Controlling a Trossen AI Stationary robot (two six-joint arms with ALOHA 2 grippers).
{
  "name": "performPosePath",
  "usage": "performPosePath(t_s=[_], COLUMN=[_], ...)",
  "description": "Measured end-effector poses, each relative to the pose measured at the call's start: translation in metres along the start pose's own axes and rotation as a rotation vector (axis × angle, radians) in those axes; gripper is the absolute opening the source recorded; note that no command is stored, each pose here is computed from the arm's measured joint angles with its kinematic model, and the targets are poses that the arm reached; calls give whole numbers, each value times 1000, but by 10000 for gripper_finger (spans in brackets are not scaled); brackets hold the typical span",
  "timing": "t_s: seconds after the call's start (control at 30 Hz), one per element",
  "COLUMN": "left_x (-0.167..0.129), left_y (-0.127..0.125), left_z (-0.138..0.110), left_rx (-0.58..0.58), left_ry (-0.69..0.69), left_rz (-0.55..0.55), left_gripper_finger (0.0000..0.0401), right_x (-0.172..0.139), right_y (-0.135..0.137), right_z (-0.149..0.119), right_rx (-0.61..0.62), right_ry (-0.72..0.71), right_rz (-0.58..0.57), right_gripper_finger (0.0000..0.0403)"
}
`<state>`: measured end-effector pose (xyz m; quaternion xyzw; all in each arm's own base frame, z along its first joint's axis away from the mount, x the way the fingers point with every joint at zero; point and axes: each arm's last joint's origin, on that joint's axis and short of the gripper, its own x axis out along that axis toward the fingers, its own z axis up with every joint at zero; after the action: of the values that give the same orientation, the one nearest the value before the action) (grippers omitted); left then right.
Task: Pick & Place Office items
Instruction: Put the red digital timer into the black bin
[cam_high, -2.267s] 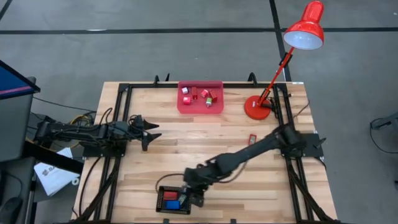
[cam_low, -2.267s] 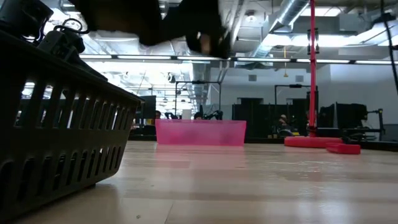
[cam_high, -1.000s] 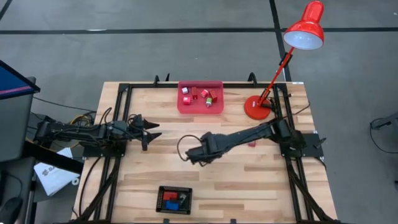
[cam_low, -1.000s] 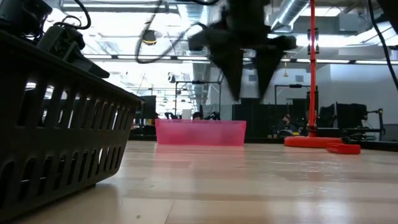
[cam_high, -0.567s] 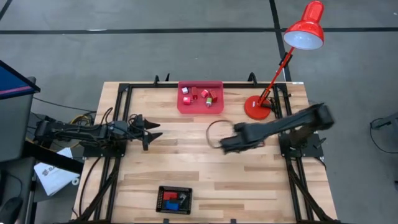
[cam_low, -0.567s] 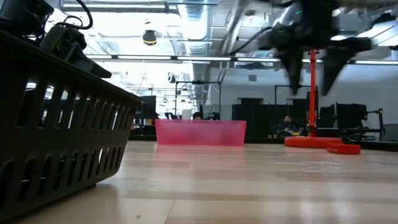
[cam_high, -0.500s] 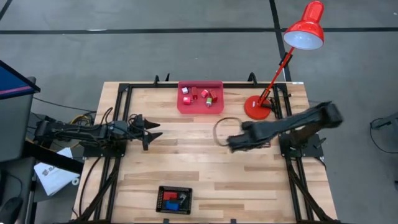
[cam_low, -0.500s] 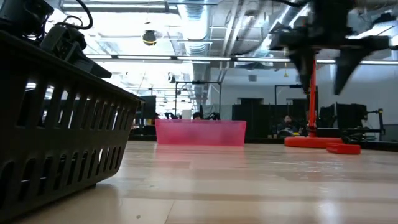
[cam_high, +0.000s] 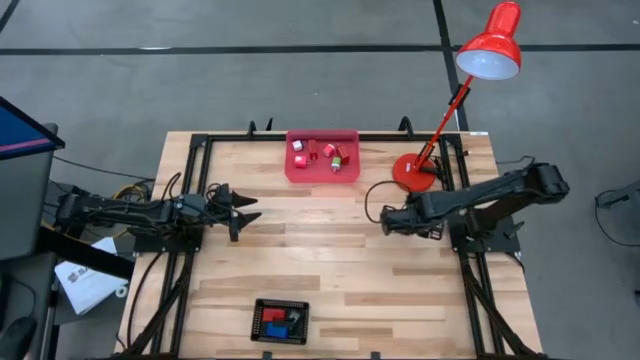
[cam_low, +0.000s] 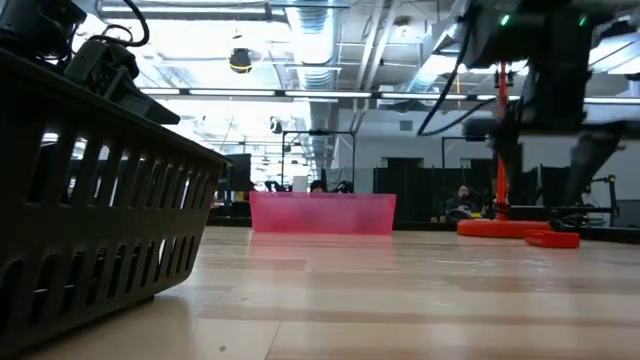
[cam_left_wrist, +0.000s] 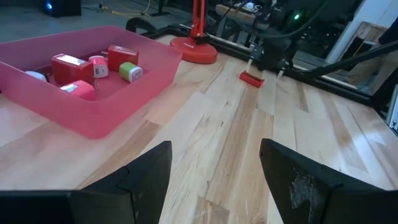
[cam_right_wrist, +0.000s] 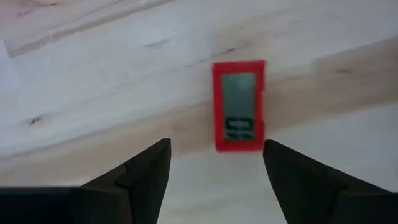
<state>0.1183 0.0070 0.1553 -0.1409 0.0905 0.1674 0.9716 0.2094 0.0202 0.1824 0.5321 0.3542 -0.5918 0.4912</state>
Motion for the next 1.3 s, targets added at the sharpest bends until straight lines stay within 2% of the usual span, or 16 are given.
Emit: performPosePath(t_s=[0.27,0.47,0.77,0.93,1.07,1.3], left_x=[0,0,0,0,0,0], left_y=[0,0,-1,0,0,-1], left_z=[0,1,1,1,1,2], left_rx=[-1,-3,-5,-5,-5,-6], left_ry=[-2,-6,-12,-12,-13,-18], left_rz=[-2,-6,-7,-7,-4,-5], left_gripper_finger=[241,241,241,241,241,241], right_x=[28,22,12,16,22,33], right_y=[5,-2,-17,-20,-15,-13], right_z=[5,1,-6,-1,0,4], right_rx=[20,1,2,18,32,58], right_ry=[14,27,34,16,38,35], right_rz=[32,52,1,-33,21,17], right_gripper_finger=[250,250,250,250,250,250])
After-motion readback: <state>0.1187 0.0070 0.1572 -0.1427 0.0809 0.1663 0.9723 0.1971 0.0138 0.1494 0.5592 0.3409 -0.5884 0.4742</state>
